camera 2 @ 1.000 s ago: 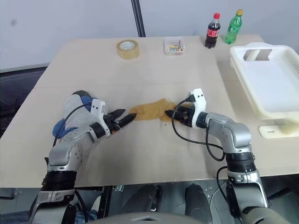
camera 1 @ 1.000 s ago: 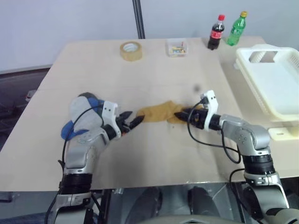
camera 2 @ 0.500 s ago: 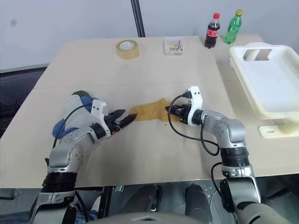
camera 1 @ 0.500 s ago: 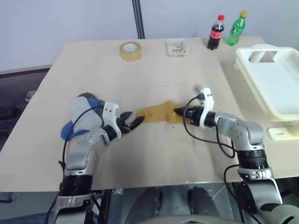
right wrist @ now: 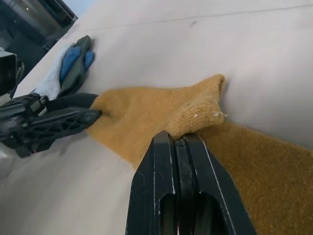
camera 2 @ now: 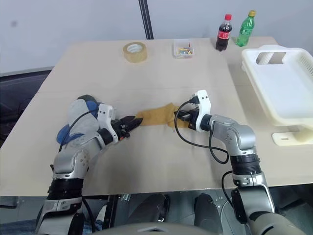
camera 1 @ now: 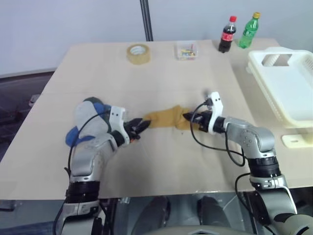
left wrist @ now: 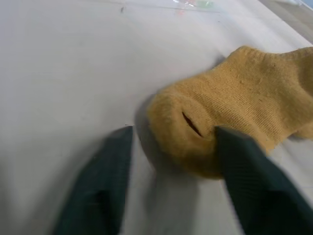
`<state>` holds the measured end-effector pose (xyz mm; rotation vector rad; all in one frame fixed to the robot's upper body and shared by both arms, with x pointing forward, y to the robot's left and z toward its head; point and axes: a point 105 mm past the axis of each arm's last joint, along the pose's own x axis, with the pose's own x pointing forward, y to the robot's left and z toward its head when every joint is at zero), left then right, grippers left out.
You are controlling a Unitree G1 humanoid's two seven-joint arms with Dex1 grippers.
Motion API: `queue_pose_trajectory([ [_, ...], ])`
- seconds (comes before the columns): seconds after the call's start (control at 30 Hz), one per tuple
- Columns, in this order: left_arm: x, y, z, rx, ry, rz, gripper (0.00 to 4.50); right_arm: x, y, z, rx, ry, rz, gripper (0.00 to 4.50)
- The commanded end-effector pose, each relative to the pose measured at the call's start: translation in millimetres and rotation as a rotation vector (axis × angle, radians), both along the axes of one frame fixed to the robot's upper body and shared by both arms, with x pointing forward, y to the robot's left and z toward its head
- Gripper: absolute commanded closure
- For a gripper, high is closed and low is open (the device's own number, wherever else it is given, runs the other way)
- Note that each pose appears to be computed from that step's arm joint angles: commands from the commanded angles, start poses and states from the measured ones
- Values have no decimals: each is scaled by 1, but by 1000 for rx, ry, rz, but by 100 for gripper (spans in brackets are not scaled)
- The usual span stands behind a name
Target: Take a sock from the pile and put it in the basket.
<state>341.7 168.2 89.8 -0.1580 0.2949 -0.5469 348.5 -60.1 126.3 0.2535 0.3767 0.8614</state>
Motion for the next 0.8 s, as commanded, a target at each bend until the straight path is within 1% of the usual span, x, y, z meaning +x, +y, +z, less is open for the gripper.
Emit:
queue_pose_trajectory([
  [0.03, -8, -13, -28, 16, 114, -50, 379, -2, 5, 11, 19, -55, 27, 450],
  [0.07, -8, -14, -28, 22, 114, -53, 433, -3, 5, 12, 19, -57, 29, 450],
  [0.1, -8, -14, -29, 25, 113, -54, 447, -3, 6, 12, 19, -58, 30, 450],
  [0.17, -8, -16, -27, 22, 103, -63, 447, -3, 5, 12, 17, -64, 29, 450],
  [0.33, -13, -22, -12, -19, 44, -107, 447, -4, 4, 19, 23, -88, 35, 450],
  [0.37, -16, -23, -8, -35, 32, -121, 447, -5, 5, 24, 53, -84, 27, 450],
  [0.43, -23, -26, 5, -93, -1, -146, 447, -7, 4, 35, 111, -72, 10, 450],
  [0.53, -29, -34, 34, -216, -72, -174, 447, -17, 0, 45, 96, -88, 22, 450],
  [0.6, -33, -40, 47, -241, -105, -203, 447, -25, -7, 52, 90, -97, 22, 450],
  [0.67, -35, -48, 49, -170, -121, -229, 447, -33, -18, 60, 96, -100, 3, 450],
  [0.7, -35, -51, 53, -174, -138, -230, 447, -36, -25, 63, 90, -105, -9, 450],
  [0.8, -33, -62, 69, -245, -176, -235, 447, -47, -45, 65, 50, -107, -47, 450],
])
